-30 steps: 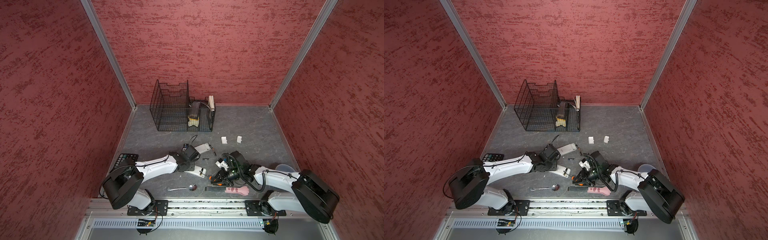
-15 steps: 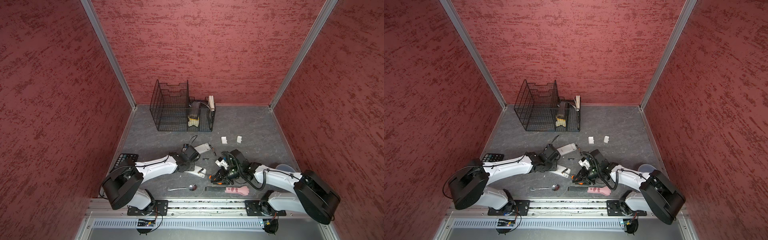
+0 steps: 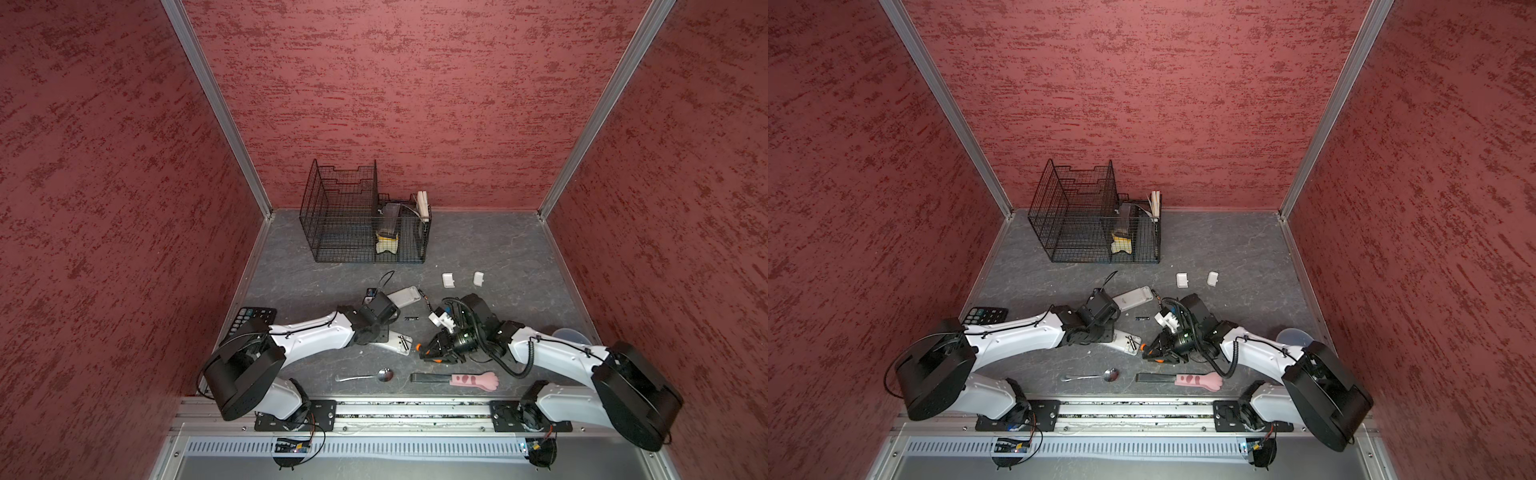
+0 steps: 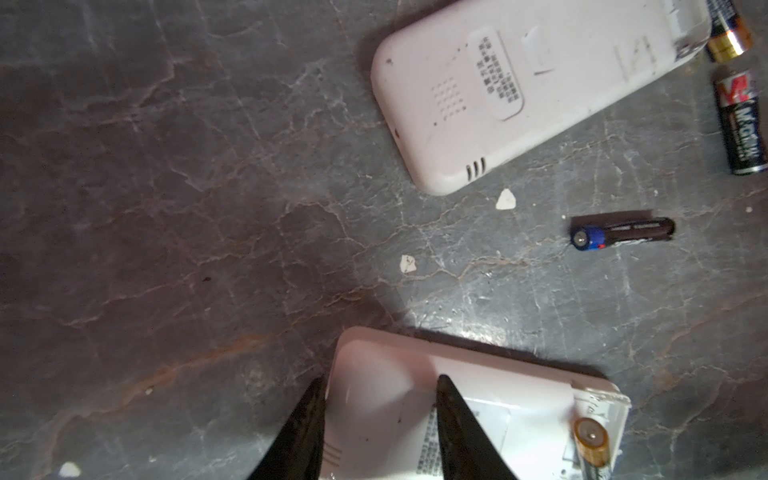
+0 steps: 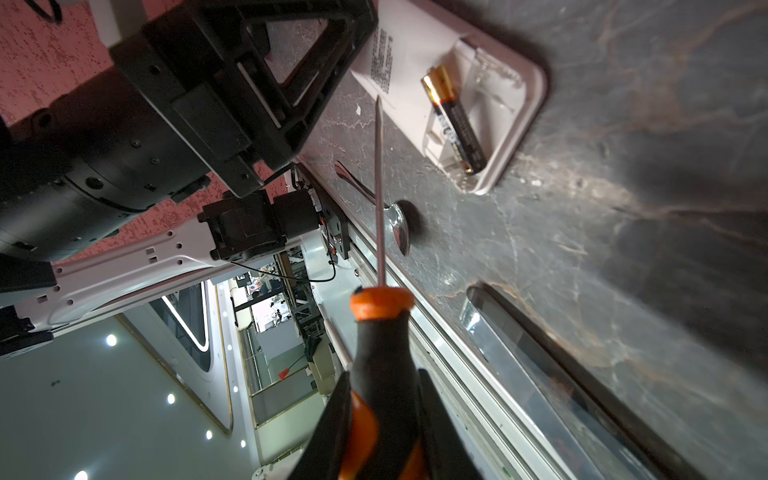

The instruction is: Unload the batteries from the remote control

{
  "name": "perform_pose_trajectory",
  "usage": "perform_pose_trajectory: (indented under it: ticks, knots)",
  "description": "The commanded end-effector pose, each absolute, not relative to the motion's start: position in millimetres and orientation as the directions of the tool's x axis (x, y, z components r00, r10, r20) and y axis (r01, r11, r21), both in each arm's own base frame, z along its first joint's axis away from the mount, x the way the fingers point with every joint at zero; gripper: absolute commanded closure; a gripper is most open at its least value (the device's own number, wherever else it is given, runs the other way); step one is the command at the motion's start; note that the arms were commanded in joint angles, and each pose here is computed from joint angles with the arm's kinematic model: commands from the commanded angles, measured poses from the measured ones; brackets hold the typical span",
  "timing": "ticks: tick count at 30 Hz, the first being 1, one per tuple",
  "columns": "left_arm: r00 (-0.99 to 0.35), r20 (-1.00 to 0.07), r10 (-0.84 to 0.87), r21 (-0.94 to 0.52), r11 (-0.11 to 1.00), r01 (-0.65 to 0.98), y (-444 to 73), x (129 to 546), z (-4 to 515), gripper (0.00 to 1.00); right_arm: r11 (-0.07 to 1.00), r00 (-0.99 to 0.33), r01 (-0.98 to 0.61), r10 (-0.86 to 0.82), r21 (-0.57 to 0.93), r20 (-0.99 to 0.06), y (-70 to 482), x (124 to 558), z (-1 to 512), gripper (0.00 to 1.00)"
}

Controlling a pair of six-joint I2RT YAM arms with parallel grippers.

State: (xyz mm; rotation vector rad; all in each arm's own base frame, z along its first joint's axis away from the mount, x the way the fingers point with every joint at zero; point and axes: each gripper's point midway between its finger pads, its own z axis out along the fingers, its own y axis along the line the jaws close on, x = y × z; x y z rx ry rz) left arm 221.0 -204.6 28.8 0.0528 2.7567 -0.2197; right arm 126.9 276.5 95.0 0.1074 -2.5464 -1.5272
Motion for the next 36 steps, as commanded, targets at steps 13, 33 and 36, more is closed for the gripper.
perform_pose_trajectory:
  ticks: [13,33,36]
  knots:
    - [-0.964,-0.263,0.042,-0.111,0.991,0.074,-197,196,3,0.57,0.515,-0.985,0.007,-0.146,0.857,0.096,268,125,90,1.00]
    - [-0.966,-0.254,0.040,-0.105,0.992,0.068,-193,193,-1,0.57,0.556,-0.987,0.016,-0.125,0.831,0.103,267,131,77,1.00]
    - [-0.966,-0.255,0.041,-0.105,0.992,0.070,-193,193,-1,0.57,0.569,-0.989,0.019,-0.110,0.822,0.099,264,135,75,1.00]
